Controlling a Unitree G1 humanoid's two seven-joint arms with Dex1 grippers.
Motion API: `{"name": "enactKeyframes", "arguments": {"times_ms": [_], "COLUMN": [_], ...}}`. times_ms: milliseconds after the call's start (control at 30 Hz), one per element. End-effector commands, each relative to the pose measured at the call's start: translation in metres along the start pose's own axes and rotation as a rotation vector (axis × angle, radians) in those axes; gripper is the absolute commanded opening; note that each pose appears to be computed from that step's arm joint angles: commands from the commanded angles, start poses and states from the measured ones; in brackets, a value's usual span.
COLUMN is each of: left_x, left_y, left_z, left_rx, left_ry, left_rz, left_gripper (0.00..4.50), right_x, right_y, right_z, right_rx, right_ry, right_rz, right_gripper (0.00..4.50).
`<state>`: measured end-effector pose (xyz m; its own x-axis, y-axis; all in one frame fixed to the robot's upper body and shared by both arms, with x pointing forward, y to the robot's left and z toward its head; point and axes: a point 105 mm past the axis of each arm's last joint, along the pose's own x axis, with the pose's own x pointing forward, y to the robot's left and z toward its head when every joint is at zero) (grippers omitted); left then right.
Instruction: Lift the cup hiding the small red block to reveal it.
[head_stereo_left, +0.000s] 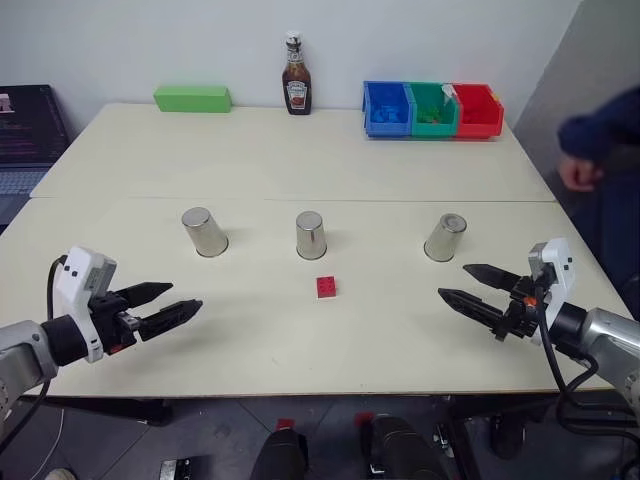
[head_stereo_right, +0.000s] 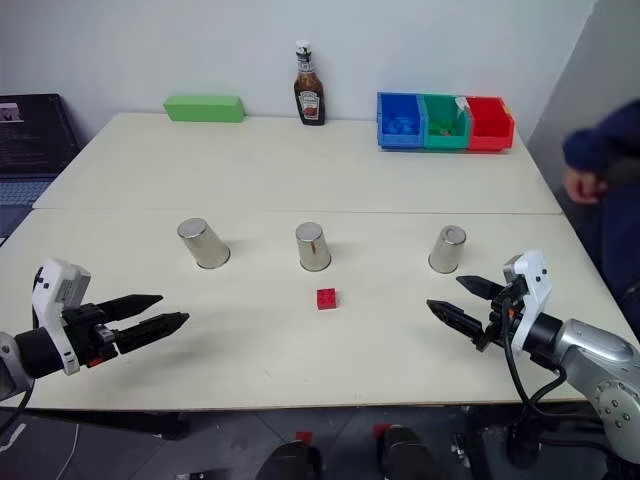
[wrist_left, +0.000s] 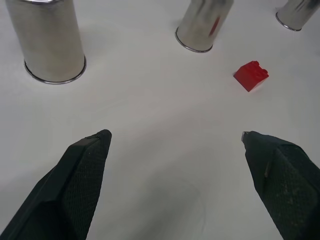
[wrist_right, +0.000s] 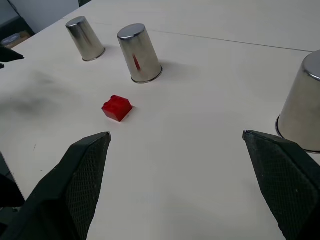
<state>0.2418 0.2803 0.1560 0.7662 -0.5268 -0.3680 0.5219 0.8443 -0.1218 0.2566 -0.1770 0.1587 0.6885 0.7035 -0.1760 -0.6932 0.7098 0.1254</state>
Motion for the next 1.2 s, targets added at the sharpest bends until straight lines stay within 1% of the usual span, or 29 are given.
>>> {"name": "enactKeyframes", "arguments": {"times_ms": [33, 1200], "left_x": [-0.0005, 0.0], "left_y": [-0.0011, 0.0042], "left_z": [0.0076, 0.0146], "left_rx": [0.033, 0.049], "left_ry": [-0.022, -0.026], "left_rz": [-0.003, 0.005], "left_gripper": [4.46, 4.46], "right_x": [-0.0034, -0.0052], "right_y": [0.0015, -0.0049], "right_z": [0.0057, 0.0039], "right_rx": [-0.032, -0.028], "right_ry": [-0.018, -0.024], "right_rz": [-0.006, -0.048], "right_gripper": [4.5, 4.5]}}
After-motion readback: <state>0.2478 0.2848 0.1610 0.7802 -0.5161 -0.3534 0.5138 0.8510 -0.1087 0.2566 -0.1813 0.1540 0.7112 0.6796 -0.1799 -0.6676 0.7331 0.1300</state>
